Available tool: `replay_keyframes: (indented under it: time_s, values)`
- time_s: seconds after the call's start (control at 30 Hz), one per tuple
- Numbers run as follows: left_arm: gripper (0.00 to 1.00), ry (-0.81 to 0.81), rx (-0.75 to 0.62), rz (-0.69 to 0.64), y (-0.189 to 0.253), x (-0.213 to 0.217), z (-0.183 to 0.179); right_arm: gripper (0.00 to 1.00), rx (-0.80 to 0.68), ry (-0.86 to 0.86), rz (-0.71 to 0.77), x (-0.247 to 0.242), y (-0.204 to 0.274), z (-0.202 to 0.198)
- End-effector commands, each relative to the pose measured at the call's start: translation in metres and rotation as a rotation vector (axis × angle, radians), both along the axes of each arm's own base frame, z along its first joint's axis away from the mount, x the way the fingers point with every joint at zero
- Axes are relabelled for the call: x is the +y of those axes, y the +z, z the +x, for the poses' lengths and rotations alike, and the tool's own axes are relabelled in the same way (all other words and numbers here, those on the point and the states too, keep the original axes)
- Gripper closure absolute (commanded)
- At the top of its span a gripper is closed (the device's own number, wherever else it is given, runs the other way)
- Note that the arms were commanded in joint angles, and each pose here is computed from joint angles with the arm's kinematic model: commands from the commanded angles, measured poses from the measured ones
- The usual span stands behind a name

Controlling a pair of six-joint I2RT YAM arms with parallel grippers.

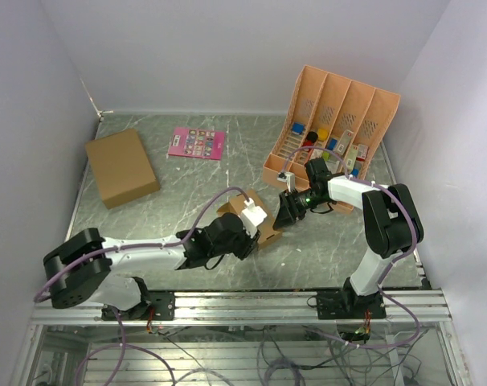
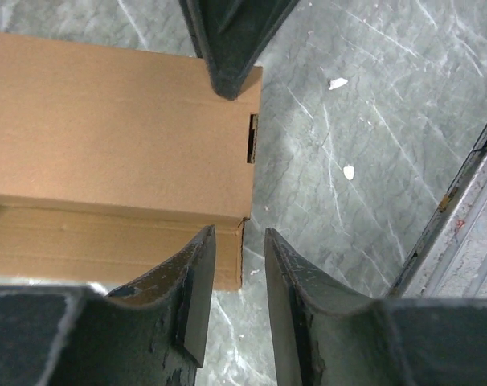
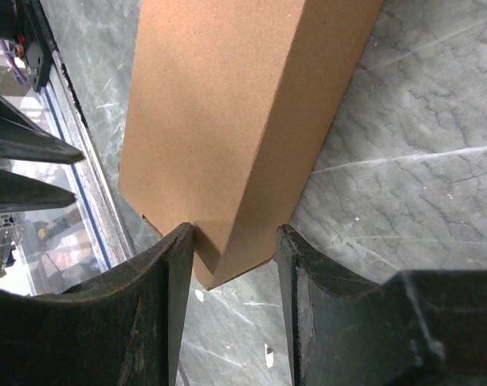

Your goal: Fold the paper box

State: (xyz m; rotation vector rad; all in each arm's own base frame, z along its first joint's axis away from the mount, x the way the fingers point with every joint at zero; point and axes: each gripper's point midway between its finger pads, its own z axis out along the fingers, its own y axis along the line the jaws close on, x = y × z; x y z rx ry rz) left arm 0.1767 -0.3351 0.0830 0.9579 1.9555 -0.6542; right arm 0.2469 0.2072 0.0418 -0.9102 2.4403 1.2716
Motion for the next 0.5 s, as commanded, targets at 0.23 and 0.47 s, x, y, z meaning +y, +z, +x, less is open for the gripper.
replay_keyframes:
  time_s: [0.23,0.47]
  values:
    - [0.57,0.483,0.304,-0.045,0.012,0.090,0.036,0.57,-0.033,0.019,-0.152,-0.016,-0.037,0.002]
    - [0.41,0.504,0.491,-0.385,0.011,0.091,0.041,0.57,-0.036,0.020,-0.156,-0.016,-0.038,0.002]
